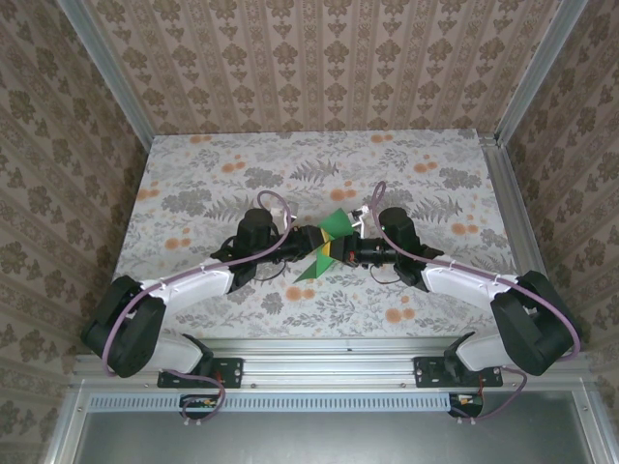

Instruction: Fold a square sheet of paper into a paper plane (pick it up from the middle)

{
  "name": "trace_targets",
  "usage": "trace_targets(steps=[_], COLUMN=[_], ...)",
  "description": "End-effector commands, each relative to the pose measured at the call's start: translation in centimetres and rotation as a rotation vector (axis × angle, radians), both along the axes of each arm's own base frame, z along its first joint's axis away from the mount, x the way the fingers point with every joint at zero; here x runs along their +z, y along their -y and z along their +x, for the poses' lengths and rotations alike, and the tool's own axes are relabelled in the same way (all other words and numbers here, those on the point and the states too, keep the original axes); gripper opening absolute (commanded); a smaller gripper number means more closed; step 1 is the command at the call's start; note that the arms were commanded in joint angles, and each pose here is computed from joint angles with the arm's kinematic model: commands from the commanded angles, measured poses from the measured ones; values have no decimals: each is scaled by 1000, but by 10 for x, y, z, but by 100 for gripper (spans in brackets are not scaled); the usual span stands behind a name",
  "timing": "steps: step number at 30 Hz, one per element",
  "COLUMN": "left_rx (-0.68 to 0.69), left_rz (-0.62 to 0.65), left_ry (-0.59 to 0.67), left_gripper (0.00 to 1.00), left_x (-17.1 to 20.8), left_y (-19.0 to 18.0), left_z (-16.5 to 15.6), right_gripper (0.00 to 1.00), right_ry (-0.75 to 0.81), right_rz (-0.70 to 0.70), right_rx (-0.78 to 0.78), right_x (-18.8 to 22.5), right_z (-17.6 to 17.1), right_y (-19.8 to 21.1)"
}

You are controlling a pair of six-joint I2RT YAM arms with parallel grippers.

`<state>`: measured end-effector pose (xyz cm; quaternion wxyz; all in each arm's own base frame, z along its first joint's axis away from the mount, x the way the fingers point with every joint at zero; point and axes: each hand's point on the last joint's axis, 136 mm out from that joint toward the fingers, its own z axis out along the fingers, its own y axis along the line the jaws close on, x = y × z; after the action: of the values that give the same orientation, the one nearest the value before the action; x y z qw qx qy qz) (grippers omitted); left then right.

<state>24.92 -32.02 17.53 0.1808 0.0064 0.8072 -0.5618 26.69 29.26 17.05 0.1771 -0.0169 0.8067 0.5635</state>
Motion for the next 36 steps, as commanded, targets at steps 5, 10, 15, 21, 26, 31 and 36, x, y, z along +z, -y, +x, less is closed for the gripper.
trace_targets(steps=[5,10,15,21,26,31,36], left_rx=[-19,-17,-13,-4,9,19,26], left_rz=[-5,8,15,22,24,25,24], left_ry=[29,30,26,23,22,25,26], left_gripper=[31,24,17,10,10,9,9], left_x=[10,8,5,3,1,1,1], left_y=[-2,-5,-7,-9,-11,-12,-11], left_z=[-2,-3,-2,0,2,4,6], right_gripper=[0,0,2,7,22,35,54], right_ry=[6,-1,-2,-1,-4,-34,-101], right_rz=[8,0,0,-5,-24,-71,-42], right_rx=[15,12,10,10,-6,-53,-143], right_x=[3,0,0,2,2,-3,-11], right_z=[-5,-5,-5,-5,-9,-19,-26], right_y=[-1,0,0,1,6,22,33])
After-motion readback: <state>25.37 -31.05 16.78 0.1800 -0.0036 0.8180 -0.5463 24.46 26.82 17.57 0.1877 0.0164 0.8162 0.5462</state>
